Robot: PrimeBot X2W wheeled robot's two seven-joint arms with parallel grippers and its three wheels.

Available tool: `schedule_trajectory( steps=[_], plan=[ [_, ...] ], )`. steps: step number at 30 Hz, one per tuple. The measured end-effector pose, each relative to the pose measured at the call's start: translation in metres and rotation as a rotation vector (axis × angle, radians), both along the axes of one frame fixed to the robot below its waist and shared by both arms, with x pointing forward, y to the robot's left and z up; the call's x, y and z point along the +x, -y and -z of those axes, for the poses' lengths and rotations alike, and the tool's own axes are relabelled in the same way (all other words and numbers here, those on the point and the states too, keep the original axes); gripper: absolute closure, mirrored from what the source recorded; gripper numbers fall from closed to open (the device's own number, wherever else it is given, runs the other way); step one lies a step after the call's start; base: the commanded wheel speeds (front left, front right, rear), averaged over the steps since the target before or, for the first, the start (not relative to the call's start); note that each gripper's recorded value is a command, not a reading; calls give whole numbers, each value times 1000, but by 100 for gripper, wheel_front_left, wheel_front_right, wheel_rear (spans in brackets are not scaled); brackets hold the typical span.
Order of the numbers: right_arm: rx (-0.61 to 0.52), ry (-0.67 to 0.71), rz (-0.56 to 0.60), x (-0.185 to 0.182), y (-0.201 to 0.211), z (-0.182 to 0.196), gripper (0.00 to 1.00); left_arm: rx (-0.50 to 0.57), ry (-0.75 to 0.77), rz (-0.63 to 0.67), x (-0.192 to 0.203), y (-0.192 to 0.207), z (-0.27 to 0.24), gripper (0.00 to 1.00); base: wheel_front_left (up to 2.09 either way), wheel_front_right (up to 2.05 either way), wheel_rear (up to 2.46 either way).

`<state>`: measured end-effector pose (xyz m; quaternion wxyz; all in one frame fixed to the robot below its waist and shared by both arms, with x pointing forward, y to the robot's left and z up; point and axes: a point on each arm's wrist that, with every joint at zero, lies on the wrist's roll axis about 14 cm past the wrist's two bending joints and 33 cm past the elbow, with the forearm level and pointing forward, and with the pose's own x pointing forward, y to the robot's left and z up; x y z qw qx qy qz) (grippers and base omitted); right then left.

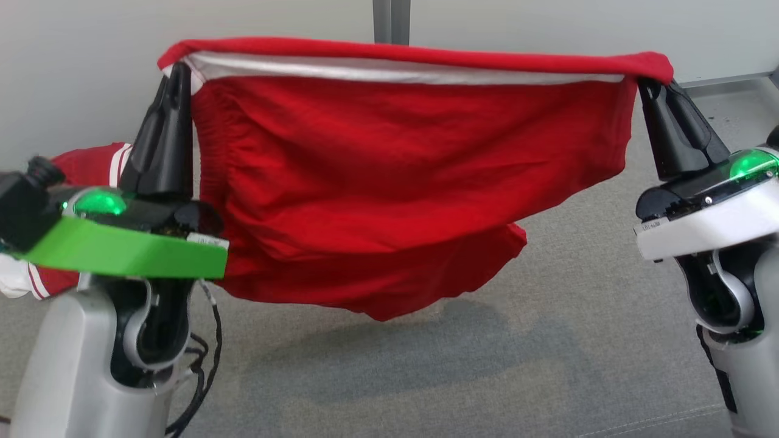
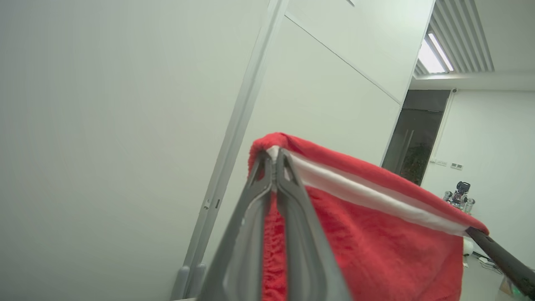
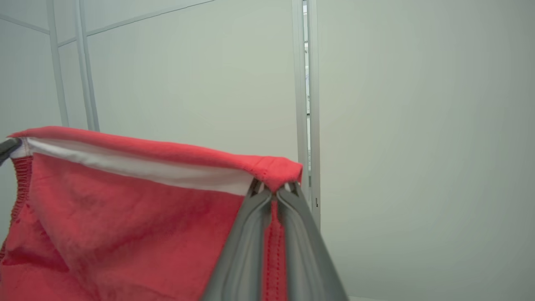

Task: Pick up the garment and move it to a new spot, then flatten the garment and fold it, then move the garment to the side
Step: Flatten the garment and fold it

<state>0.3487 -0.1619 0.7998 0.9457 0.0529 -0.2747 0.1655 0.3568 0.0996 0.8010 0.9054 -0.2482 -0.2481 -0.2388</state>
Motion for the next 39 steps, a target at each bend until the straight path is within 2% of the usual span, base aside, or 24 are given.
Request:
schedule_trajectory(
  steps=[6, 12, 15, 18, 22, 25, 28, 31, 34, 39],
  plan=[
    [25, -83, -35, 41, -11, 2, 100, 133, -68, 18, 53, 14, -4, 100, 0, 0, 0],
    [49, -22, -35, 107, -23, -36, 100, 224, -73, -46, 131, 17, -26, 100, 0, 0, 0],
    [53, 51, 1, 134, -18, -57, 100, 222, -31, -79, 167, 20, -41, 100, 0, 0, 0],
    [66, 76, 14, 158, -17, -57, 100, 202, 14, -94, 198, 23, -46, 100, 0, 0, 0],
    [40, -7, 42, 191, -13, -6, 100, 169, -67, -92, 243, 21, 7, 100, 0, 0, 0],
    [25, -160, 50, 210, -12, 65, 100, 167, -206, -74, 268, 23, 83, 100, 0, 0, 0],
    [22, -332, 61, 216, -8, 142, 100, 161, -358, -58, 275, 25, 166, 100, 0, 0, 0],
    [29, -455, 78, 212, -1, 199, 100, 153, -471, -24, 268, 35, 230, 100, 0, 0, 0],
    [51, -533, 96, 204, 9, 233, 100, 100, -547, 0, 256, 41, 268, 100, 0, 0, 0],
    [80, -514, 123, 188, 21, 234, 100, 27, -562, 36, 229, 43, 277, 100, 0, 0, 0]
  ],
)
